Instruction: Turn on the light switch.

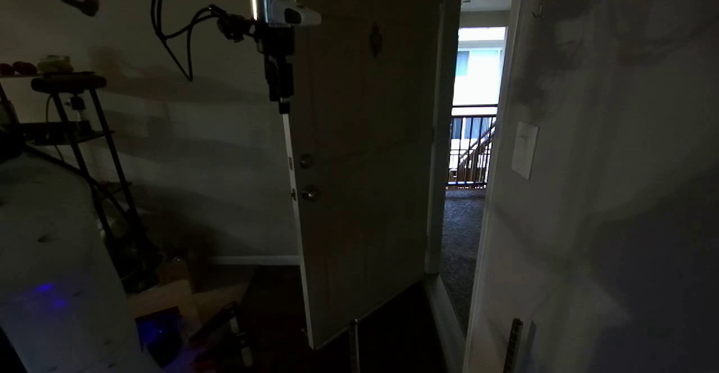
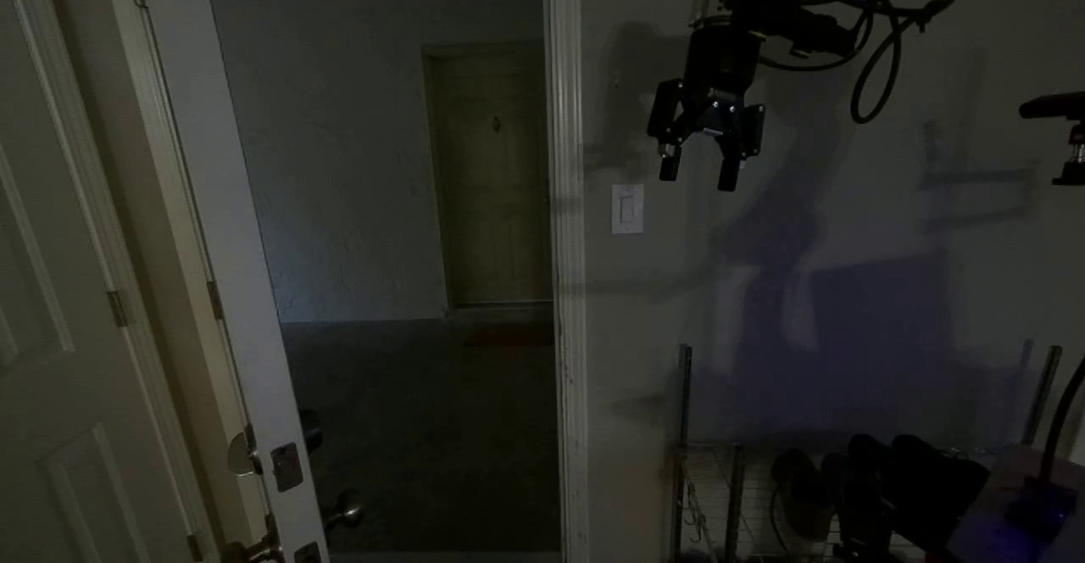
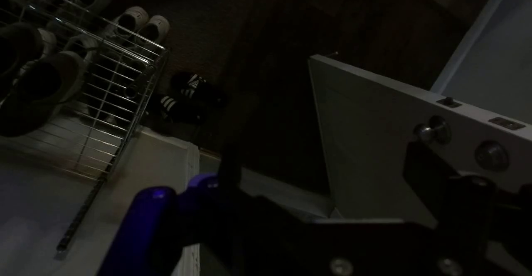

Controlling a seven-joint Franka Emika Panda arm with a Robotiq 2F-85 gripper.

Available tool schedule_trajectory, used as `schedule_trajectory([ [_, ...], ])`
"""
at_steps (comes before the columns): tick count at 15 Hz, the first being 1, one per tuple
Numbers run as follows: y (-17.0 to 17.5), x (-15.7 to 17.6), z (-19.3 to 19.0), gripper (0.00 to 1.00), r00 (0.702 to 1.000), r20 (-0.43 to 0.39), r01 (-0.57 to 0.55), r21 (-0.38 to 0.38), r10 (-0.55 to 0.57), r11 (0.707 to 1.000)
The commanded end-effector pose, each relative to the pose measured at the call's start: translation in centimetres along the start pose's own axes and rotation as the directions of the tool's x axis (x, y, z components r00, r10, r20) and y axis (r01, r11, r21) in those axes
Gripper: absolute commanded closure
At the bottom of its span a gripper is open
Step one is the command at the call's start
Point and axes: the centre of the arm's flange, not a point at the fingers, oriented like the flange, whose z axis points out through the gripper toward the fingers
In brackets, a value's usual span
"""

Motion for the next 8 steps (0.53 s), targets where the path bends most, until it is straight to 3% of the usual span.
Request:
schedule_trajectory([
  [1, 0.0, 0.0, 0.0, 0.00, 1.000, 0.000, 0.000, 0.000, 0.000, 1.000],
  [8, 1.2, 4.1, 1.3, 0.00, 0.998, -0.047, -0.041, -0.002, 0.041, 0.999],
])
